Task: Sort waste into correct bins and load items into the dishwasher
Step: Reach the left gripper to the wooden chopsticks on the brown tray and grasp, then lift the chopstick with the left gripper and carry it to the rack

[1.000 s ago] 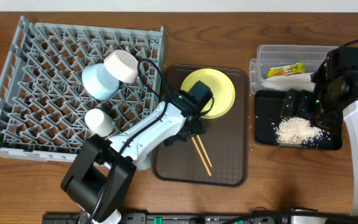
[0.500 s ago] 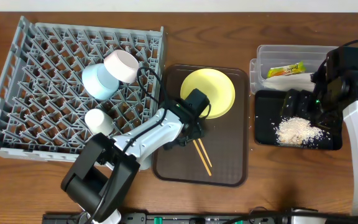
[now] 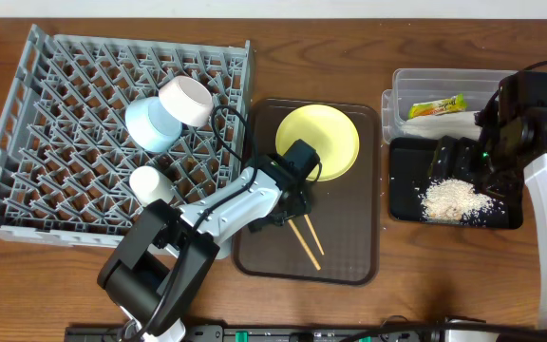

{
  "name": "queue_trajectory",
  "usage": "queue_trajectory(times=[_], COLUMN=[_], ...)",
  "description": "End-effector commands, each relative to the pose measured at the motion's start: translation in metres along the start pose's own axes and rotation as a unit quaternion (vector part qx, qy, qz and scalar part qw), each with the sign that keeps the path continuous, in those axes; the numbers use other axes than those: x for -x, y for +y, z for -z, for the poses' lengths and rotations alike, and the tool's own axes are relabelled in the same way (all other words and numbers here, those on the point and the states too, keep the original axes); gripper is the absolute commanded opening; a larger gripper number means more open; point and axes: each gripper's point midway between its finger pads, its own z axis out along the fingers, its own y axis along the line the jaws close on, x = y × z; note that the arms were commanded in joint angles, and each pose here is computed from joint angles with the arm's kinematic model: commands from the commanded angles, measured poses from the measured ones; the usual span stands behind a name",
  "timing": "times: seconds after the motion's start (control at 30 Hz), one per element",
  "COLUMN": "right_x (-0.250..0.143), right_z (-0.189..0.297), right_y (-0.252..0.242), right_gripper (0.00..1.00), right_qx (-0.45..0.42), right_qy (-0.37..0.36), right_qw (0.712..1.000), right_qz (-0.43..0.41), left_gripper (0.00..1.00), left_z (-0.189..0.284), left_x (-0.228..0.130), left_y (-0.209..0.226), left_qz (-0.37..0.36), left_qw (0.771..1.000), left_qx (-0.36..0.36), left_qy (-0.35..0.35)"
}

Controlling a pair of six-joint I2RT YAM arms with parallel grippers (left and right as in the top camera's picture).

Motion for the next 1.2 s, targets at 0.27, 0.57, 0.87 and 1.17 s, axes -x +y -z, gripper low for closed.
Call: queue_trajectory(times=[0.27, 0.57, 0.87, 1.17], right_x=[0.001, -0.001, -0.001, -0.001], right_z=[0.003, 0.003, 0.003, 0.003], right_y=[0.0, 0.0, 0.0, 0.0], right_gripper=[0.99, 0.99, 0.99, 0.99], right_qx=[0.003, 0.002, 0.002, 0.002], right_qy=[-0.004, 0.001, 0.001, 0.001], right_qw=[1.0, 1.0, 1.0, 1.0], right_qz=[0.003, 0.002, 0.002, 0.003], left_gripper=[0.61, 0.32, 0.19, 0.12], left_z=[-0.01, -0.01, -0.01, -0.005], left_x=[-0.01, -0.009, -0.004, 0.005], left_y=[0.003, 0.002, -0.006, -0.018], left_qz=[0.002, 0.002, 0.002, -0.014], left_qw=[1.0, 1.0, 1.0, 0.999], left_qx=[0.009, 0.006, -0.009, -0.03], left_qy=[0.024, 0.022, 0.013, 0.0])
